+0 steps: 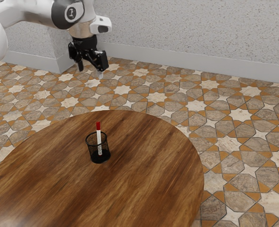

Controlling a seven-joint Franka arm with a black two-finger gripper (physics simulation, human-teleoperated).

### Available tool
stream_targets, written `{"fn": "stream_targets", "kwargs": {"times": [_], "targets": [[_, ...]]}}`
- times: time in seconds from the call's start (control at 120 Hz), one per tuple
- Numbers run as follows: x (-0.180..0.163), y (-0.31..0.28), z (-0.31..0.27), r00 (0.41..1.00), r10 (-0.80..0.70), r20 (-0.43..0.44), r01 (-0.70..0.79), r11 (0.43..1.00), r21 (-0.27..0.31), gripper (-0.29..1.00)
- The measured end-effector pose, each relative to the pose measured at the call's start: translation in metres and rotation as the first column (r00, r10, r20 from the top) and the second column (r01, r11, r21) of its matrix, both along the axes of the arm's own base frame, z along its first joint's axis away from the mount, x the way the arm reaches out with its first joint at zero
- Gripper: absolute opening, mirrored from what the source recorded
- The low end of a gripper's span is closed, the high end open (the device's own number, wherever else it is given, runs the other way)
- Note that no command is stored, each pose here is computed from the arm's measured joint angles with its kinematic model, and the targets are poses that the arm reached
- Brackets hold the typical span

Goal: Take the marker out of the pen holder and place it to the left of the pen holder.

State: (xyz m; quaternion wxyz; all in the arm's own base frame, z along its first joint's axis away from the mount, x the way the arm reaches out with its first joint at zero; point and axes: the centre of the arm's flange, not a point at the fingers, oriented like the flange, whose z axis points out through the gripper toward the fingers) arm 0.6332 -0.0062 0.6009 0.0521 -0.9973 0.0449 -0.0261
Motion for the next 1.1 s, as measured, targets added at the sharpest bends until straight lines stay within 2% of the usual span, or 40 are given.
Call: {"fn": "stream_targets", "kwargs": {"times": [0.092,0.208,0.425,0.667,1.1], "targets": [[0.019,0.004,-0.040,0.999,-0.007,-0.045,0.008,1.000,0.023,0.70],[0.027,0.008,-0.069,0.997,-0.014,-0.081,0.016,0.999,0.031,0.70],[0.023,0.035,-0.141,0.981,0.034,-0.190,-0.045,0.998,-0.050,0.70],[0.031,0.038,-0.188,0.971,0.054,-0.234,-0.083,0.989,-0.119,0.70],[0.027,0.054,-0.238,0.955,0.082,-0.284,-0.119,0.986,-0.117,0.70]]}}
